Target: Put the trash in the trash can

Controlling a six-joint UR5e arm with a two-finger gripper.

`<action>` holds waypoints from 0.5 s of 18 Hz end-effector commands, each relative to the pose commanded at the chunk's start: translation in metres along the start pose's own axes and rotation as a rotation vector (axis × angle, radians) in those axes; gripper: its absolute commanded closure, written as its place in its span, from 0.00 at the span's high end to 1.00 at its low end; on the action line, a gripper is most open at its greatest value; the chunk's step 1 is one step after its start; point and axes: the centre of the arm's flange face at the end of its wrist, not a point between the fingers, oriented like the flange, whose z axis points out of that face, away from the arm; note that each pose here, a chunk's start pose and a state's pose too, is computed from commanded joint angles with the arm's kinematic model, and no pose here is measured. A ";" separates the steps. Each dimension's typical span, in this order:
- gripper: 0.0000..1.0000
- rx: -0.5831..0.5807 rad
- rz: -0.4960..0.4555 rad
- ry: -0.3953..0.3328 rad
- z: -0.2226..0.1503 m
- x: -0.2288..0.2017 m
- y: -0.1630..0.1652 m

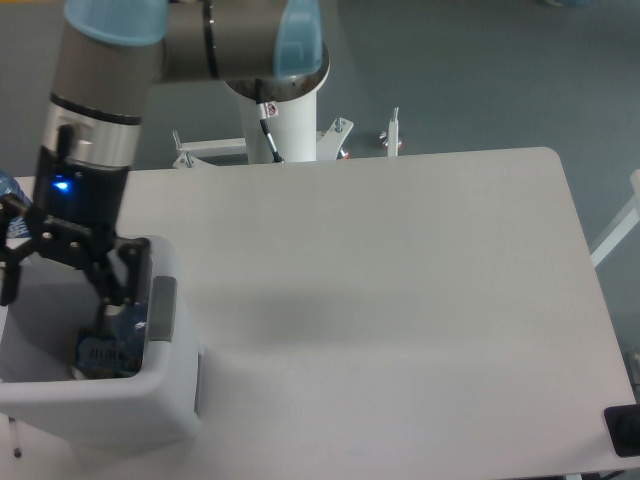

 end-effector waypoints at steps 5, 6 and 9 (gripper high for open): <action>1.00 0.041 -0.100 -0.128 -0.034 -0.101 -0.005; 1.00 0.050 -0.117 -0.158 -0.046 -0.122 -0.003; 1.00 0.069 -0.152 -0.242 -0.073 -0.162 -0.003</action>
